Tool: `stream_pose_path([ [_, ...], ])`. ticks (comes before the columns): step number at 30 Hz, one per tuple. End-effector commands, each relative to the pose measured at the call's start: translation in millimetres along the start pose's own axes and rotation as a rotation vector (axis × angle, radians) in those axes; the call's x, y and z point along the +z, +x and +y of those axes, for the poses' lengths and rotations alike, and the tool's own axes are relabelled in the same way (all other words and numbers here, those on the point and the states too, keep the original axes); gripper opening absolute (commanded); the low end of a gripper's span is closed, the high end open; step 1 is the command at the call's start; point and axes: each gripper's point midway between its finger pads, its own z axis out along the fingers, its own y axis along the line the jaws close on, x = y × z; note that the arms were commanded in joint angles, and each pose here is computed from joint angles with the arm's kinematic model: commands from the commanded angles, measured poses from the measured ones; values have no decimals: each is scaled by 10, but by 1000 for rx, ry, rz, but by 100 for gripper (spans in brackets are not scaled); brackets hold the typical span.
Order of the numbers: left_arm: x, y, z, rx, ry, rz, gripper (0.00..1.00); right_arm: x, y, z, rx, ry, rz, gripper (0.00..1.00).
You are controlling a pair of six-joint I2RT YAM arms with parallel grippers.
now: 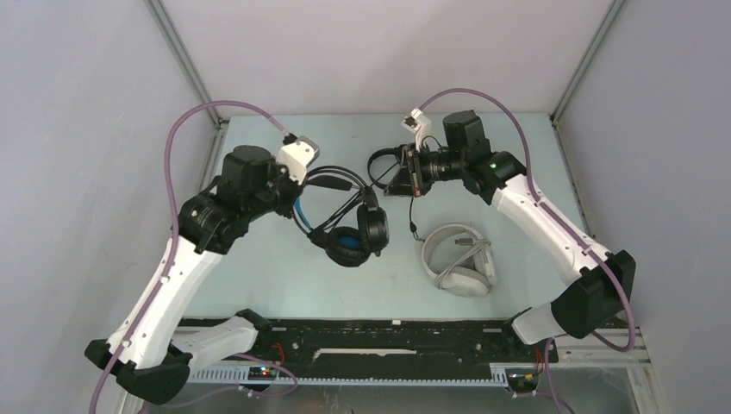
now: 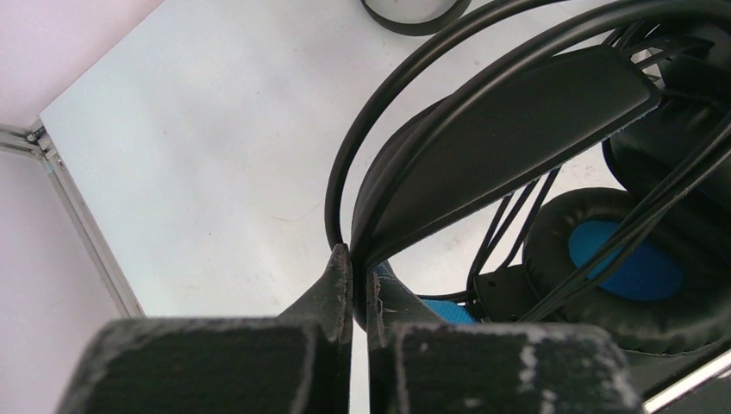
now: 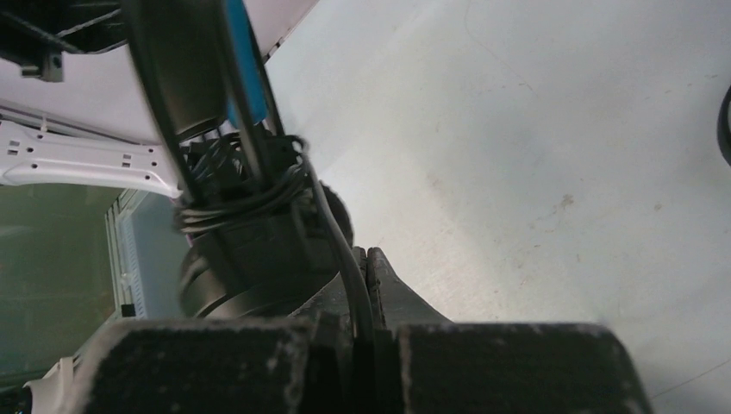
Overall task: Wrap the headphones
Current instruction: Wrap the headphones cable around the headphones.
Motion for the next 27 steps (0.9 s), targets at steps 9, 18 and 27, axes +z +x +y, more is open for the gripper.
stream_pose_path([
  [9,105,173,292,91,-165,90,0,-163,-278,443,-20,-146,-5,0],
  [18,73,-28,382,126,-238,-7,0,-178,-401,748,49,-326,-22,5],
  [27,43,-115,457,3,-306,-50,0,-71,-462,919,116,-371,-53,7],
])
